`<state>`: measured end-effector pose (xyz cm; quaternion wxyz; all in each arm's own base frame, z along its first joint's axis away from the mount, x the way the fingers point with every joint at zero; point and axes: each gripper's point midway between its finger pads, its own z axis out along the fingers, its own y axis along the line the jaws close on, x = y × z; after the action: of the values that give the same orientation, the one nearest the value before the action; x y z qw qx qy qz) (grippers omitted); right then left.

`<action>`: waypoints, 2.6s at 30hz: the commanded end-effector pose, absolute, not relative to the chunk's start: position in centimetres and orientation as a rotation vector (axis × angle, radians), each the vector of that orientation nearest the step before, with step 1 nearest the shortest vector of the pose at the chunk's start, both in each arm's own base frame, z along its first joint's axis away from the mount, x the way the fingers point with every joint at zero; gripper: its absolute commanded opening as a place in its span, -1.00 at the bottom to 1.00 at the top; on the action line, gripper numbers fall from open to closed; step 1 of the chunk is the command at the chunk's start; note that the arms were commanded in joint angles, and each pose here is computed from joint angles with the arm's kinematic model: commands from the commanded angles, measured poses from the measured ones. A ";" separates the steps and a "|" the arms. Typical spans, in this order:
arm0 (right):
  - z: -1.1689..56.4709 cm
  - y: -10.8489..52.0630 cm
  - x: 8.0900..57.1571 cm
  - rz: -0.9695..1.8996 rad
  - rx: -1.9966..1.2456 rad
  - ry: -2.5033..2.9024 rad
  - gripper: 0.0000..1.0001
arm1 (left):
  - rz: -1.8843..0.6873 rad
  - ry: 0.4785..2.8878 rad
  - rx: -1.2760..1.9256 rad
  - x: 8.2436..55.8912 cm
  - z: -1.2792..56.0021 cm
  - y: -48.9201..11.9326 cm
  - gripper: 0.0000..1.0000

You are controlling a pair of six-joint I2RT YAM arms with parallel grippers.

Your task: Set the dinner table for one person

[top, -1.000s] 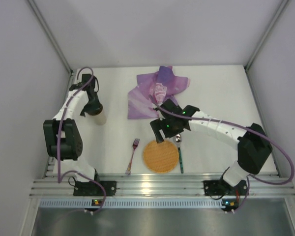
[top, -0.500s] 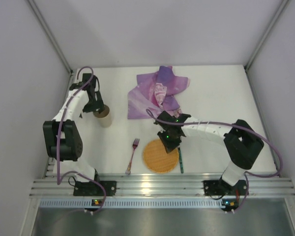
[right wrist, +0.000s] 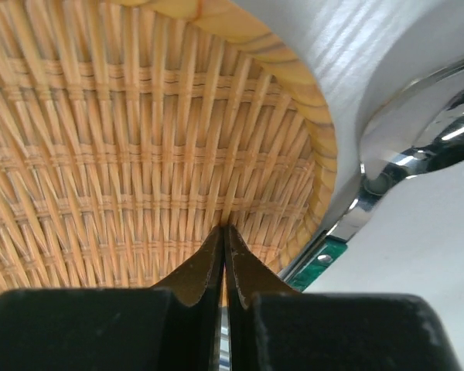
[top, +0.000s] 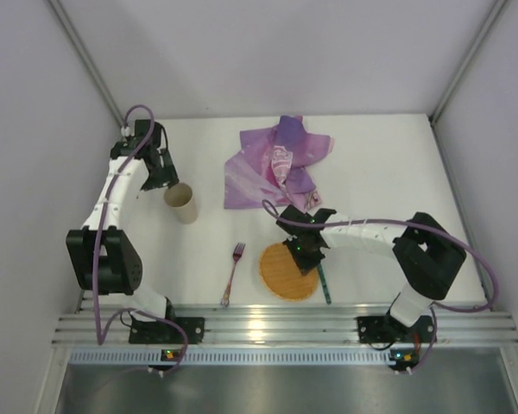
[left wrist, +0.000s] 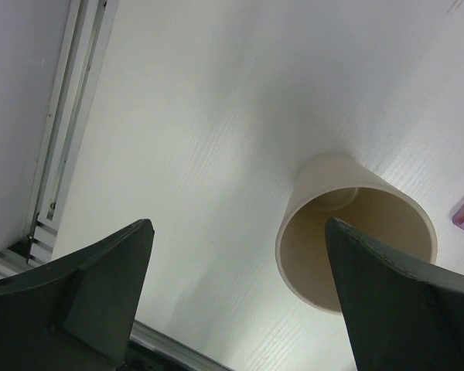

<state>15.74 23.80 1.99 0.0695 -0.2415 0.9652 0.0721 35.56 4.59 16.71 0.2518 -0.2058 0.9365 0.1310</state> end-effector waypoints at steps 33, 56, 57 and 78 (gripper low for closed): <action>19.6 15.4 34.0 0.102 -0.109 2.518 0.99 | -0.141 2.519 -0.251 35.6 18.4 -14.2 0.97; 10.9 23.2 47.6 0.628 0.043 2.605 0.85 | -0.159 2.729 -0.276 40.3 7.1 -15.9 0.81; 10.6 23.1 47.7 0.621 0.043 2.610 0.85 | -0.156 2.735 -0.276 40.2 6.9 -15.9 0.77; 4.7 21.9 48.1 0.512 0.072 2.686 0.15 | -0.256 2.860 -0.353 37.2 1.4 -17.1 0.08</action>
<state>46.48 22.11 4.40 0.1774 0.0223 0.9668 0.1825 36.90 -16.40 2.49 0.1283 -0.1129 0.9826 -0.0728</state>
